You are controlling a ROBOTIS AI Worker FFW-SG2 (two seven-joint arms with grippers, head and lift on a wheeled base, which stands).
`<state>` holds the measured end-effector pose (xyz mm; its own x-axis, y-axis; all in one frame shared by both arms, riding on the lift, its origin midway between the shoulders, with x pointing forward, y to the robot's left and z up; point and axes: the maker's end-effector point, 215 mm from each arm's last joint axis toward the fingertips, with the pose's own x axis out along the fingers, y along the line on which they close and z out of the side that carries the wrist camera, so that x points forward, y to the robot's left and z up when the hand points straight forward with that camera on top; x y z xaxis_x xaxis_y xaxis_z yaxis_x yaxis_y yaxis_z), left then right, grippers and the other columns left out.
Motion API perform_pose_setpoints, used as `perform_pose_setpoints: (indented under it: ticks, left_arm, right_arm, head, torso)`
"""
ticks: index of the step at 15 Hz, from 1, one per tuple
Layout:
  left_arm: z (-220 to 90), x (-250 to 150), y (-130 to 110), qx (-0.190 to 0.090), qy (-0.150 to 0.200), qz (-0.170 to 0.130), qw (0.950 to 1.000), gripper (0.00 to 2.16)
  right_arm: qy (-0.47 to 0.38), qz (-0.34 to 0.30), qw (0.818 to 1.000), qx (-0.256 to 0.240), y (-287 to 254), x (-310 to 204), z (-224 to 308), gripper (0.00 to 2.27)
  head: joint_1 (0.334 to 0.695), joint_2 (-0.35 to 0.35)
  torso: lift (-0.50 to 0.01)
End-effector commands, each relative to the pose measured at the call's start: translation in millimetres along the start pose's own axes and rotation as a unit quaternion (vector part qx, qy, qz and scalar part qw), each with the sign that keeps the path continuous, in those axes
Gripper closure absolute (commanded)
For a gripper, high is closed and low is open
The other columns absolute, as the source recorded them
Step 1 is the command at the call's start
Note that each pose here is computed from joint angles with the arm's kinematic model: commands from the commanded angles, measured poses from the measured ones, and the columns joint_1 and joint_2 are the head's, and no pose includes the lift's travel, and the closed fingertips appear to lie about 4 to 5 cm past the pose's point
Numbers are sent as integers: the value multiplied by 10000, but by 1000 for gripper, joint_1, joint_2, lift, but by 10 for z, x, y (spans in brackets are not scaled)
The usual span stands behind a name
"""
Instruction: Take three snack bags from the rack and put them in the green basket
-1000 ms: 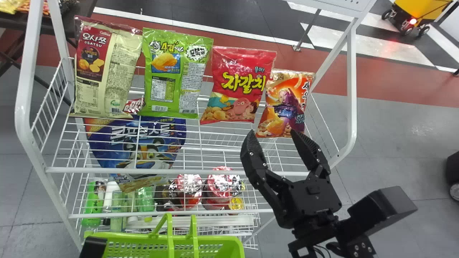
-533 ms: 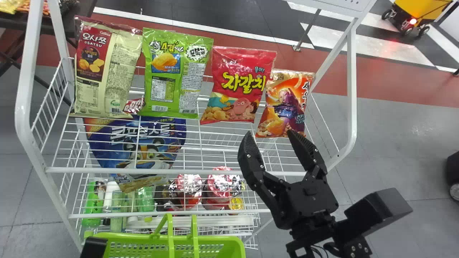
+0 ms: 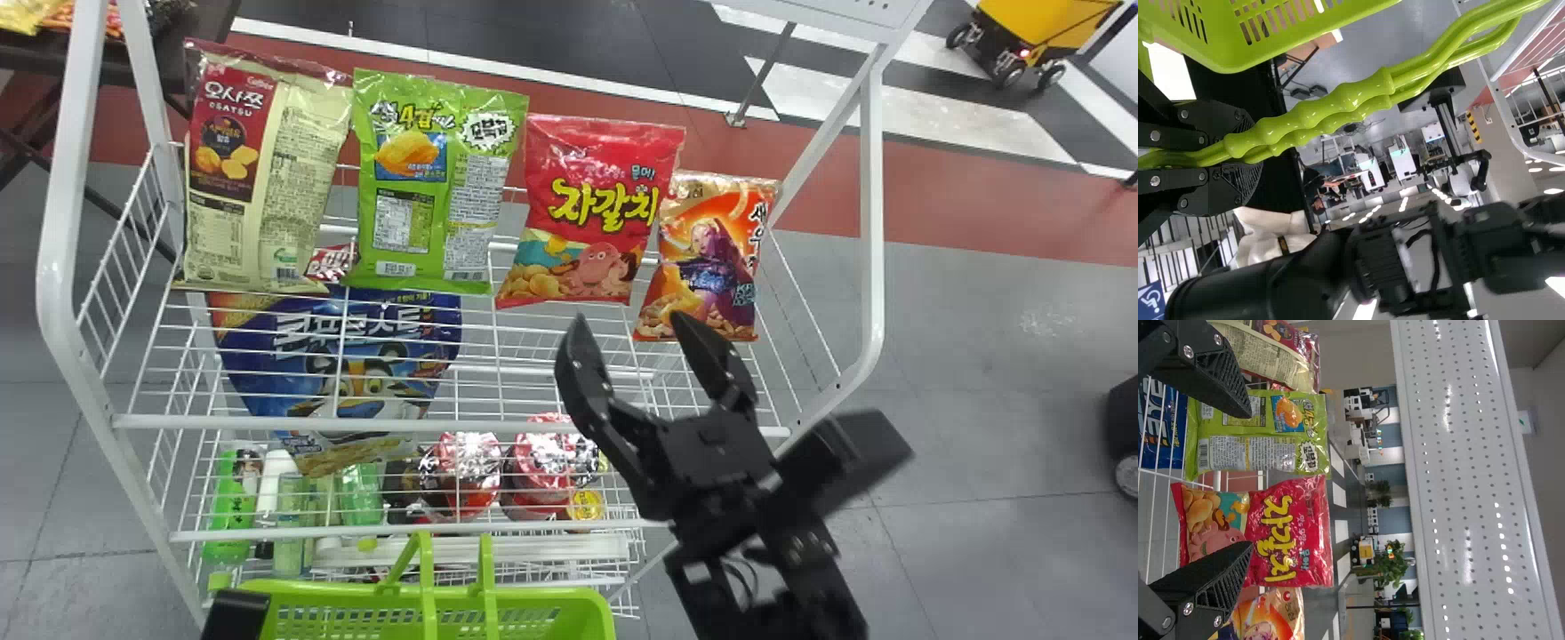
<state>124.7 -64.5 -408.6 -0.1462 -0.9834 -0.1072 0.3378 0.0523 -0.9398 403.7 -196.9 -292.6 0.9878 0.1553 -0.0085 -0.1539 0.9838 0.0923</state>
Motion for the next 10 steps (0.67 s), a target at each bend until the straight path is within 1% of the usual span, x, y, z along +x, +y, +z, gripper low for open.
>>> perform_pose_setpoints:
  ticks: [1, 6, 9, 10]
  left_arm:
    - [-26, 37, -12, 12, 51, -19, 10000, 1804]
    - [-21, 24, -16, 47, 62, 7, 10000, 1804]
    - [-24, 42, -26, 91, 123, -2, 9999, 1804]
    - [-31, 48, -24, 118, 152, 8, 9998, 1804]
  right_arm:
    - [205, 122, 9997, 41, 53, 440, -135, 144]
    - [504, 488, 9975, 112, 403, 1265, -531, 144]
    - [525, 532, 9972, -8, 504, 1610, -629, 144]
    - [543, 553, 9970, -77, 524, 1725, -656, 144]
  head:
    - [695, -350]
    - [695, -350]
    - [695, -350]
    - [695, -340]
  torso:
    - [-7]
    - [-7]
    - [-7]
    - [-7]
